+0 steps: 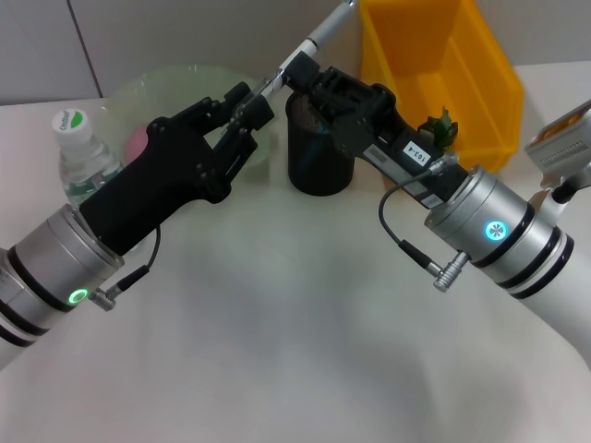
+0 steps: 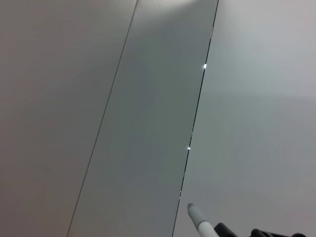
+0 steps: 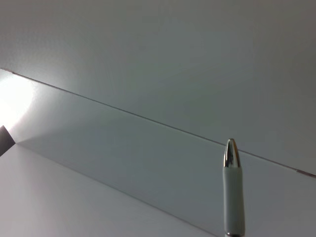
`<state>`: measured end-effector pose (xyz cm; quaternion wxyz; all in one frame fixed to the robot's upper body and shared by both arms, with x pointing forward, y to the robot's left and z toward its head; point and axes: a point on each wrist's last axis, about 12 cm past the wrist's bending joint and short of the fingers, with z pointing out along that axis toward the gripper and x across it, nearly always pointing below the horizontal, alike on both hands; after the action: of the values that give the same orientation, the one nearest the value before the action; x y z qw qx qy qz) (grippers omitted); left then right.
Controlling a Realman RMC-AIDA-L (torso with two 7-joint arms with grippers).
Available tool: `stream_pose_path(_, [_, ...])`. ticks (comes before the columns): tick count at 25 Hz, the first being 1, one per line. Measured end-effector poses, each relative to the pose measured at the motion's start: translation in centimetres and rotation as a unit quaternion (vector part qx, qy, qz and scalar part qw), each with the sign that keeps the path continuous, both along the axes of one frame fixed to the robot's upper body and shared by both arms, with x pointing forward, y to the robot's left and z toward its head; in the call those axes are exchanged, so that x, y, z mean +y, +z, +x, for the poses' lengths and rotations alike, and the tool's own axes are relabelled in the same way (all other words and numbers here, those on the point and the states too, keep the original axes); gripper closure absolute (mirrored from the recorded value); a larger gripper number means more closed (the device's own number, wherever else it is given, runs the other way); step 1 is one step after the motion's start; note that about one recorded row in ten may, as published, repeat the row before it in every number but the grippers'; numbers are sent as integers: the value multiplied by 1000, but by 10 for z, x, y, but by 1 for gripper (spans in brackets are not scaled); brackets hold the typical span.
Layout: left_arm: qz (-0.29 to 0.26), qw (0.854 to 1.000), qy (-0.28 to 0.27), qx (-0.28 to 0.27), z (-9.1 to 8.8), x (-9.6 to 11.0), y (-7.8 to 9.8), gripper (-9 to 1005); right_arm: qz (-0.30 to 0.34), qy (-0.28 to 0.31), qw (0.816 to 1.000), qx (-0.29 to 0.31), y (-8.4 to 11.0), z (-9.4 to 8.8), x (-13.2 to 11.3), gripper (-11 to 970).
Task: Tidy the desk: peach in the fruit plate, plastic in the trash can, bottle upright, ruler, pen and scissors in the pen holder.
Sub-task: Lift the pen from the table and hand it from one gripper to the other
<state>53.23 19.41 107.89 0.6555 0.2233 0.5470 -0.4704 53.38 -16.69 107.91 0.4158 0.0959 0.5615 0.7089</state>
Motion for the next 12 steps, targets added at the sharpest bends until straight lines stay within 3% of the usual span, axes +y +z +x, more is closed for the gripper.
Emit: stream_pose_path(12, [-1, 1000, 1, 0, 0, 0, 0, 807, -3, -1, 1000, 0, -1, 0, 0, 849])
